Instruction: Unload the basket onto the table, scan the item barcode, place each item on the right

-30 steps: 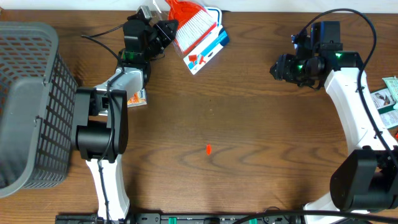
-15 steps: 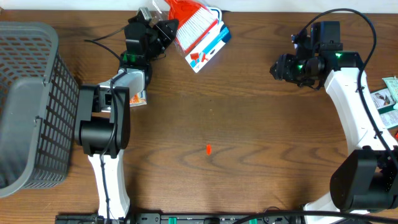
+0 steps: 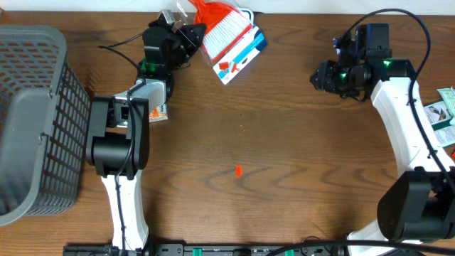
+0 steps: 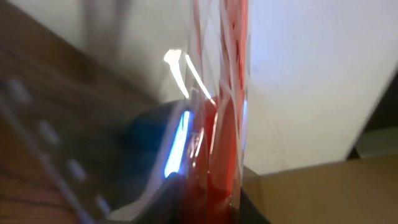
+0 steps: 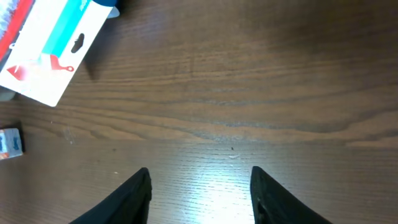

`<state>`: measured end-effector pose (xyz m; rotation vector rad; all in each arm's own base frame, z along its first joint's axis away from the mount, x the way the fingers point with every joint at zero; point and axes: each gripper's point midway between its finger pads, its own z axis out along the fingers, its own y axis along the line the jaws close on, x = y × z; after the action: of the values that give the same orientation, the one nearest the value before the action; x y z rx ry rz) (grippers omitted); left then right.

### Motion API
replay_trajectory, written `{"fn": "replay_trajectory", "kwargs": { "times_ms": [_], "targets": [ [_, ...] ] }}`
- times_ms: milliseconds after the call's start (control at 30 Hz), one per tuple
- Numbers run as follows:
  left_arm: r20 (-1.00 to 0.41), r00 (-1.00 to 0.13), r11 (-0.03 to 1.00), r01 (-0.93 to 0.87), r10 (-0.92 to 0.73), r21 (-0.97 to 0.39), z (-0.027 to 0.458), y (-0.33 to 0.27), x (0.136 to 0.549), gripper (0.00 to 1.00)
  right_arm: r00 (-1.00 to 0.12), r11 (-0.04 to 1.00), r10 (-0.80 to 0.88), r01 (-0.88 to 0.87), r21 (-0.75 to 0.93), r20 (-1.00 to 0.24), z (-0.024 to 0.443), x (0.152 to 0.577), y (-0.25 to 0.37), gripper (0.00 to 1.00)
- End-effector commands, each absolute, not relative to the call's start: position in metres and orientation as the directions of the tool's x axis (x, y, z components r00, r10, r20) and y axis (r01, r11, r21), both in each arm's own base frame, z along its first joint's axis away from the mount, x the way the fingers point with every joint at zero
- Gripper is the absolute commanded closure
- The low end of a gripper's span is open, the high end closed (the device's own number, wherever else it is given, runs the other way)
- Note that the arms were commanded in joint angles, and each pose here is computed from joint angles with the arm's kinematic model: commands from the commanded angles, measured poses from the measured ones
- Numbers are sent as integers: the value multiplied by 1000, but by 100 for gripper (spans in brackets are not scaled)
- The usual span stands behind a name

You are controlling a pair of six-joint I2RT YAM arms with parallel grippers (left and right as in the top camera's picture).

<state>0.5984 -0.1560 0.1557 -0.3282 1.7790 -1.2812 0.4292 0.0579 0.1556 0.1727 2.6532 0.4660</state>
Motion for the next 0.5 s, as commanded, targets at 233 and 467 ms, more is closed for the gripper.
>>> {"fn": "replay_trajectory", "kwargs": {
  "times_ms": [233, 467],
  "targets": [
    [-525, -649, 279, 449, -550, -849, 199, -179, 576, 93, -898, 941, 157, 10, 338, -412, 155, 430, 59, 48],
    [-525, -724, 154, 516, -447, -843, 217, -195, 547, 93, -906, 844, 133, -108, 525, -401, 172, 426, 90, 46]
  ]
}}
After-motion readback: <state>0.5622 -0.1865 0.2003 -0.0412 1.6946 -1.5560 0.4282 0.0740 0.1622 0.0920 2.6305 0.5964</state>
